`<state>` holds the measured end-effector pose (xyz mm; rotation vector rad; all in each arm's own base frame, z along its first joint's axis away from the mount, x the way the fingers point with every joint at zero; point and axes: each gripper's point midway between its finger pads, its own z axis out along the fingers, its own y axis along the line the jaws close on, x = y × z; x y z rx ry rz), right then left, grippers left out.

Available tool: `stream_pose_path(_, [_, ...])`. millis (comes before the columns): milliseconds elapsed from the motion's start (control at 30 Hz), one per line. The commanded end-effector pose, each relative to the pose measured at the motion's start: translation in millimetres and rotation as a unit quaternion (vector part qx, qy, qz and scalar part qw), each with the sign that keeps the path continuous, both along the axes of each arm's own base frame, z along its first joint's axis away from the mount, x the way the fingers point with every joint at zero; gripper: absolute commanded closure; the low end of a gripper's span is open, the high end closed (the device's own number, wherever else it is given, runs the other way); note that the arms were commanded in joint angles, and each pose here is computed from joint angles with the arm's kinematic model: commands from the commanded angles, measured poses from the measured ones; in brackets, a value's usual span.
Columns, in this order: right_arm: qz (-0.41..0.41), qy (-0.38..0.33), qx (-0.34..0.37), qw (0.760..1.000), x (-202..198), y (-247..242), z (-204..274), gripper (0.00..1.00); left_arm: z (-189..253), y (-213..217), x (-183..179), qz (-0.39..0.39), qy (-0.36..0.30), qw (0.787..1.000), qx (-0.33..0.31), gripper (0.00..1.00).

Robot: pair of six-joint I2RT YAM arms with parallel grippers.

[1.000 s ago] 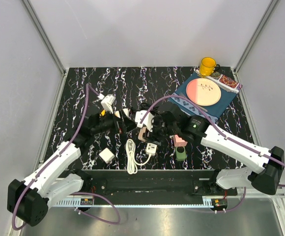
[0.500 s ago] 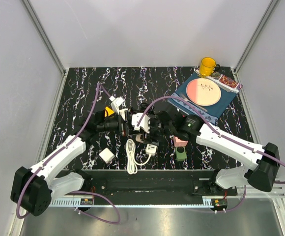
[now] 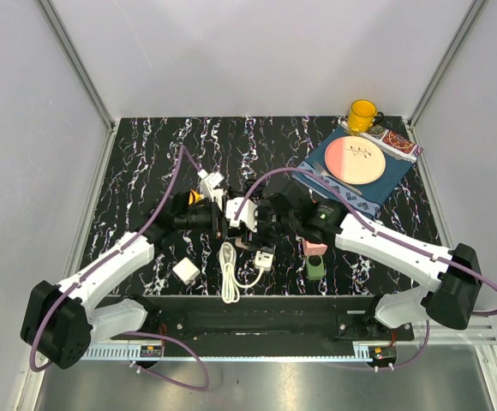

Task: Insert the plug
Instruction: Pick up the plug from the center of the board, then adjust the plug.

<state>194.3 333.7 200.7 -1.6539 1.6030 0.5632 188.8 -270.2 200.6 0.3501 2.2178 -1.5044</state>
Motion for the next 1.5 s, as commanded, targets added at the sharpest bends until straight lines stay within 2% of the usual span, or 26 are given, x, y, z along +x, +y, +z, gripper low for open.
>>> stream_pose_path(0, [0.007, -0.037, 0.058, 0.998, 12.0, 20.9, 33.9, 0.92, 10.9, -3.7, 6.2, 0.002, -0.025, 1.0, 0.007, 0.38])
stream_pose_path(67, [0.002, -0.035, 0.061, 0.997, 13.4, 22.2, 33.1, 0.89, 10.6, -2.3, 8.9, 0.01, -0.029, 0.999, 0.012, 0.5])
stream_pose_path(100, [-0.004, -0.039, 0.064, 0.997, 16.0, 22.9, 34.1, 0.88, 12.2, -1.5, 10.1, 0.015, -0.034, 0.999, 0.012, 0.64])
stream_pose_path(133, [-0.008, -0.039, 0.066, 0.997, 16.7, 22.5, 33.2, 0.85, 12.5, -0.6, 13.6, 0.026, -0.037, 0.999, 0.014, 0.69])
stream_pose_path(167, [-0.019, -0.033, 0.071, 0.997, 17.7, 22.7, 32.6, 0.77, 12.9, -0.1, 15.7, 0.033, -0.039, 0.999, 0.014, 0.76])
stream_pose_path(200, [-0.031, -0.042, 0.085, 0.995, 22.6, 25.8, 37.9, 0.7, 15.4, 0.5, 17.2, 0.043, -0.038, 0.998, 0.011, 0.88])
stream_pose_path(233, [-0.042, -0.039, 0.091, 0.994, 23.8, 24.1, 36.8, 0.61, 15.8, 1.1, 22.2, 0.057, -0.043, 0.997, 0.009, 0.93])
stream_pose_path(267, [-0.066, -0.033, 0.104, 0.992, 27.5, 23.5, 39.4, 0.4, 15.9, 1.6, 25.0, 0.069, -0.042, 0.997, 0.006, 0.97])
stream_pose_path(300, [-0.078, -0.039, 0.128, 0.988, 31.5, 27.4, 48.2, 0.3, 15.5, 3.4, 25.7, 0.086, -0.029, 0.996, -0.002, 1.0])
stream_pose_path(367, [-0.132, -0.026, 0.157, 0.978, 38.9, 22.9, 52.5, 0.14, 21.0, 5.3, 36.2, 0.121, -0.037, 0.992, -0.021, 1.0])
stream_pose_path(400, [-0.149, -0.031, 0.185, 0.971, 44.3, 25.0, 61.9, 0.07, 17.8, 8.0, 36.7, 0.143, -0.013, 0.989, -0.032, 1.0])
stream_pose_path(433, [-0.166, -0.029, 0.197, 0.966, 44.7, 20.0, 60.3, 0.05, 21.2, 10.8, 45.9, 0.172, -0.019, 0.984, -0.045, 1.0])
stream_pose_path(467, [-0.197, -0.02, 0.218, 0.956, 48.4, 16.2, 64.1, 0.03, 21.0, 13.3, 49.4, 0.191, -0.011, 0.98, -0.054, 1.0])
stream_pose_path(500, [-0.204, -0.028, 0.265, 0.942, 52.1, 18.8, 81.8, 0.01, 17.8, 16.9, 50.0, 0.215, 0.015, 0.974, -0.066, 1.0])
stream_pose_path(567, [-0.226, -0.014, 0.303, 0.926, 48.7, 10.2, 77.5, 0.0, 22.5, 24.5, 62.2, 0.265, 0.018, 0.96, -0.093, 1.0])
stream_pose_path(600, [-0.227, -0.019, 0.341, 0.912, 49.9, 10.5, 90.1, 0.0, 19.5, 27.4, 61.7, 0.284, 0.045, 0.951, -0.11, 1.0])
stream_pose_path(800, [-0.234, 0.011, 0.412, 0.88, 42.9, 8.5, 77.7, 0.0, 40.3, 47.2, 78.0, 0.374, 0.065, 0.908, -0.179, 1.0])
stream_pose_path(833, [-0.237, 0.017, 0.408, 0.881, 41.5, 11.2, 66.2, 0.0, 42.1, 48.4, 78.3, 0.38, 0.067, 0.904, -0.185, 1.0])
stream_pose_path(933, [-0.269, 0.007, 0.429, 0.862, 48.9, 11.3, 60.2, 0.0, 50.8, 56.0, 80.5, 0.404, 0.072, 0.888, -0.208, 1.0])
stream_pose_path(1000, [-0.295, -0.004, 0.459, 0.838, 57.7, 6.8, 67.2, 0.0, 57.9, 61.9, 82.2, 0.419, 0.071, 0.876, -0.227, 1.0])
stream_pose_path(1167, [-0.322, -0.004, 0.502, 0.803, 65.6, 9.9, 68.6, 0.0, 71.7, 65.7, 81.8, 0.426, 0.068, 0.867, -0.252, 1.0])
stream_pose_path(1267, [-0.323, -0.011, 0.521, 0.79, 69.5, 13.4, 71.5, 0.0, 77.8, 65.8, 82.2, 0.426, 0.066, 0.864, -0.26, 1.0])
stream_pose_path(1467, [-0.317, -0.009, 0.537, 0.782, 75.2, 26.0, 74.8, 0.0, 82.8, 63.8, 82.6, 0.426, 0.069, 0.86, -0.272, 1.0])
